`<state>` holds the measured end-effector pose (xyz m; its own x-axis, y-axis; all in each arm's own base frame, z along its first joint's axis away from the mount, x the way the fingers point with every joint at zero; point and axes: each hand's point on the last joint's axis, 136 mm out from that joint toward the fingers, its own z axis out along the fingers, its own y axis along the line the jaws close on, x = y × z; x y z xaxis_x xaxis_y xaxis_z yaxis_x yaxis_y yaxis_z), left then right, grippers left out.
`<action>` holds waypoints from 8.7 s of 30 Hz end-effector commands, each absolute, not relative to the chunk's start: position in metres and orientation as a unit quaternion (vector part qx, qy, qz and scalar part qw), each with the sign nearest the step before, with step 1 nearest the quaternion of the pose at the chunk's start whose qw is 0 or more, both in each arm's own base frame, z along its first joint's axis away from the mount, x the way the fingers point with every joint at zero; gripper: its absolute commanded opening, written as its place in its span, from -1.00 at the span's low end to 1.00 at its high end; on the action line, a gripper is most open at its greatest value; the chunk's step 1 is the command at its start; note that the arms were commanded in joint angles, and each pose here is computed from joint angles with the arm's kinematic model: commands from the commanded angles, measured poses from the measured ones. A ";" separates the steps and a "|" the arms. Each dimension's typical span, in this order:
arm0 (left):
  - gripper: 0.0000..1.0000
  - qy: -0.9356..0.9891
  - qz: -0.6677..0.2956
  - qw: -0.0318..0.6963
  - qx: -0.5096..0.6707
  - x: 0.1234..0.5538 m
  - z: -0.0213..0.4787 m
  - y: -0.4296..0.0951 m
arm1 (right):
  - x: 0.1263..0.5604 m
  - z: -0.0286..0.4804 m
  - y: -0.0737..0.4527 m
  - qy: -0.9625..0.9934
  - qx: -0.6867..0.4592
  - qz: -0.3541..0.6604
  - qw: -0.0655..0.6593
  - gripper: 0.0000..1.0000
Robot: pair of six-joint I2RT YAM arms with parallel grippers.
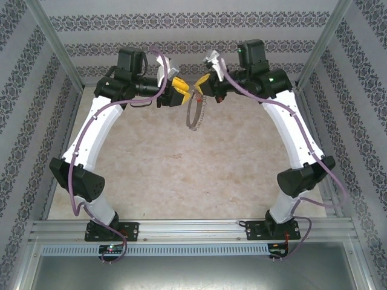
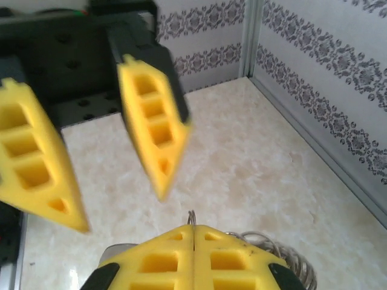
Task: Put the keys on the keyring
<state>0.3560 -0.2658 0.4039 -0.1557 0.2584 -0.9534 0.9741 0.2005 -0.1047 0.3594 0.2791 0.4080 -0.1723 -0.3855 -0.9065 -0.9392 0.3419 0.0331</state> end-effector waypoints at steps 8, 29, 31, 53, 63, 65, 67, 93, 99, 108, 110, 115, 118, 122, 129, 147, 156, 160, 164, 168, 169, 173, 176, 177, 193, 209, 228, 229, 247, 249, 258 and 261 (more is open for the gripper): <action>-0.24 0.645 -0.408 0.403 0.505 0.346 0.383 -0.259 | 0.338 0.376 0.275 0.710 -0.554 0.243 0.360 -1.00; -0.23 0.624 -0.462 0.382 0.502 0.345 0.382 -0.268 | 0.322 0.398 0.277 0.678 -0.560 0.295 0.375 -1.00; -0.23 0.620 -0.468 0.378 0.503 0.343 0.382 -0.269 | 0.322 0.398 0.278 0.678 -0.558 0.296 0.375 -1.00; -0.25 0.610 -0.485 0.363 0.510 0.343 0.376 -0.286 | 0.323 0.399 0.285 0.671 -0.560 0.309 0.376 -1.00; -0.48 0.605 -0.492 0.361 0.511 0.342 0.378 -0.287 | 0.324 0.399 0.286 0.669 -0.560 0.310 0.377 -1.00; -0.63 0.604 -0.495 0.360 0.511 0.341 0.377 -0.288 | 0.324 0.399 0.287 0.669 -0.560 0.310 0.378 -1.00; -0.80 0.602 -0.496 0.359 0.512 0.341 0.377 -0.289 | 0.324 0.399 0.288 0.668 -0.560 0.311 0.379 -1.00; -1.00 0.580 -0.477 0.424 0.506 0.338 0.404 -0.287 | 0.344 0.431 0.230 0.685 -0.394 0.363 0.494 -0.04; -1.00 0.575 -0.474 0.430 0.510 0.335 0.413 -0.285 | 0.323 0.417 0.241 0.652 -0.399 0.432 0.479 -0.05; -1.00 0.572 -0.473 0.434 0.511 0.332 0.418 -0.285 | 0.322 0.403 0.265 0.652 -0.408 0.448 0.456 -0.11; -1.00 0.571 -0.473 0.434 0.511 0.332 0.418 -0.285 | 0.320 0.402 0.267 0.650 -0.410 0.452 0.452 -0.15; -1.00 0.571 -0.472 0.436 0.511 0.331 0.420 -0.284 | 0.321 0.392 0.271 0.658 -0.410 0.454 0.438 -0.31; -1.00 0.568 -0.471 0.438 0.513 0.329 0.422 -0.284 | 0.326 0.383 0.269 0.669 -0.404 0.447 0.436 -0.42; -1.00 0.567 -0.468 0.443 0.514 0.329 0.424 -0.283 | 0.330 0.377 0.269 0.675 -0.400 0.447 0.430 -0.56; -1.00 0.568 -0.465 0.445 0.513 0.328 0.425 -0.282 | 0.328 0.368 0.263 0.682 -0.399 0.442 0.424 -0.98; -1.00 0.561 -0.477 0.450 0.506 0.331 0.428 -0.285 | 0.298 0.341 0.285 0.686 -0.474 0.356 0.422 -1.00; -1.00 0.561 -0.485 0.448 0.500 0.334 0.426 -0.287 | 0.269 0.362 0.304 0.631 -0.506 0.458 0.367 -1.00; -1.00 0.563 -0.484 0.447 0.500 0.334 0.425 -0.287 | 0.267 0.370 0.301 0.623 -0.503 0.468 0.375 -0.87; -1.00 0.563 -0.485 0.446 0.499 0.333 0.424 -0.287 | 0.274 0.377 0.291 0.629 -0.484 0.460 0.399 -0.38; -1.00 0.562 -0.486 0.445 0.500 0.333 0.423 -0.287 | 0.285 0.391 0.270 0.633 -0.449 0.457 0.434 -0.33; -1.00 0.562 -0.486 0.445 0.500 0.332 0.423 -0.287 | 0.289 0.393 0.265 0.637 -0.440 0.453 0.442 -0.33; -1.00 0.568 -0.482 0.448 0.495 0.335 0.420 -0.287 | 0.314 0.384 0.254 0.670 -0.393 0.430 0.459 -0.14; -1.00 0.582 -0.469 0.459 0.480 0.341 0.418 -0.285 | 0.337 0.358 0.250 0.711 -0.348 0.412 0.451 -0.06; -1.00 0.586 -0.463 0.466 0.474 0.344 0.418 -0.284 | 0.343 0.345 0.249 0.725 -0.333 0.408 0.444 -0.01; 1.00 0.723 -0.354 0.567 0.175 0.411 0.339 -0.218 | 0.406 0.126 0.271 0.899 -0.171 0.333 0.226 0.05; 1.00 0.848 -0.372 0.369 -0.084 0.443 0.210 -0.189 | 0.398 0.070 0.264 0.938 -0.151 0.255 0.179 0.04; -0.15 0.870 -0.350 0.171 -0.303 0.397 0.079 -0.240 | 0.405 0.085 0.215 0.936 -0.083 0.256 0.226 0.05; -0.12 0.872 -0.339 0.167 -0.310 0.393 0.076 -0.239 | 0.406 0.087 0.214 0.935 -0.081 0.258 0.228 0.04; -0.19 0.907 -0.235 0.144 -0.320 0.374 0.052 -0.237 | 0.410 0.091 0.205 0.927 -0.073 0.278 0.242 0.04; -0.22 0.908 -0.225 0.144 -0.324 0.373 0.052 -0.234 | 0.410 0.091 0.205 0.926 -0.073 0.280 0.242 0.04; -0.31 0.912 -0.218 0.131 -0.323 0.373 0.043 -0.238 | 0.412 0.091 0.205 0.925 -0.069 0.281 0.244 0.04; -0.32 0.912 -0.217 0.128 -0.323 0.373 0.040 -0.238 | 0.412 0.090 0.206 0.925 -0.068 0.282 0.244 0.03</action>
